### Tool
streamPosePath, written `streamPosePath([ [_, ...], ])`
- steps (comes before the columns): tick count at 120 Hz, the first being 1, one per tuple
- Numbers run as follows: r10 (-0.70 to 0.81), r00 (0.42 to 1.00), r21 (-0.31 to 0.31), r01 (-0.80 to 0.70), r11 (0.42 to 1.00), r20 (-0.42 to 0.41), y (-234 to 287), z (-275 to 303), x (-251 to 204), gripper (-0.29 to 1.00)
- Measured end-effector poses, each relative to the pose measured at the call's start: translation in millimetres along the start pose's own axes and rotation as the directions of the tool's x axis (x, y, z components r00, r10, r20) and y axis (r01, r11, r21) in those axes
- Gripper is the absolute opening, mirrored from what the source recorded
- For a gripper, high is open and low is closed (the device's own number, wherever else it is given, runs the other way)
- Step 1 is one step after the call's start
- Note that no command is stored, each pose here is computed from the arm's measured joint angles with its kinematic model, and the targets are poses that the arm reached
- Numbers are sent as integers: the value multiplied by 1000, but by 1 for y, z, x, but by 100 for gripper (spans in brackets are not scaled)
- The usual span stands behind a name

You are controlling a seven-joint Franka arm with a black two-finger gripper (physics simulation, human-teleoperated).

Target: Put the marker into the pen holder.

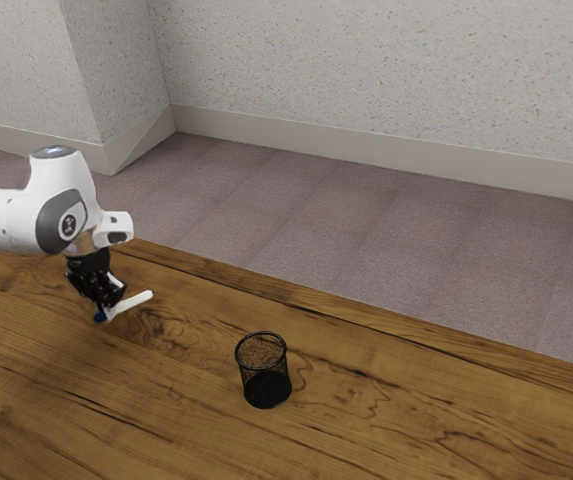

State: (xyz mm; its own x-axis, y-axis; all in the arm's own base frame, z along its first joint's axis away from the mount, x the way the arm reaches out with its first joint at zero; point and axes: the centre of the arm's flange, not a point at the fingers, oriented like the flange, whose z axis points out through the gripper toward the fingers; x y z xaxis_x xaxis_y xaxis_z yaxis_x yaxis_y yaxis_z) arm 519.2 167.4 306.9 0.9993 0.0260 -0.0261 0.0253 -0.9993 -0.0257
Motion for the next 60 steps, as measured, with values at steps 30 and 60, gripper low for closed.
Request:
streamPosePath([
  [30,226,974,20,-225,974,-26,157,-92,10,-3],
  [60,387,922,32,-387,922,-5,301,-174,-24,-3],
])
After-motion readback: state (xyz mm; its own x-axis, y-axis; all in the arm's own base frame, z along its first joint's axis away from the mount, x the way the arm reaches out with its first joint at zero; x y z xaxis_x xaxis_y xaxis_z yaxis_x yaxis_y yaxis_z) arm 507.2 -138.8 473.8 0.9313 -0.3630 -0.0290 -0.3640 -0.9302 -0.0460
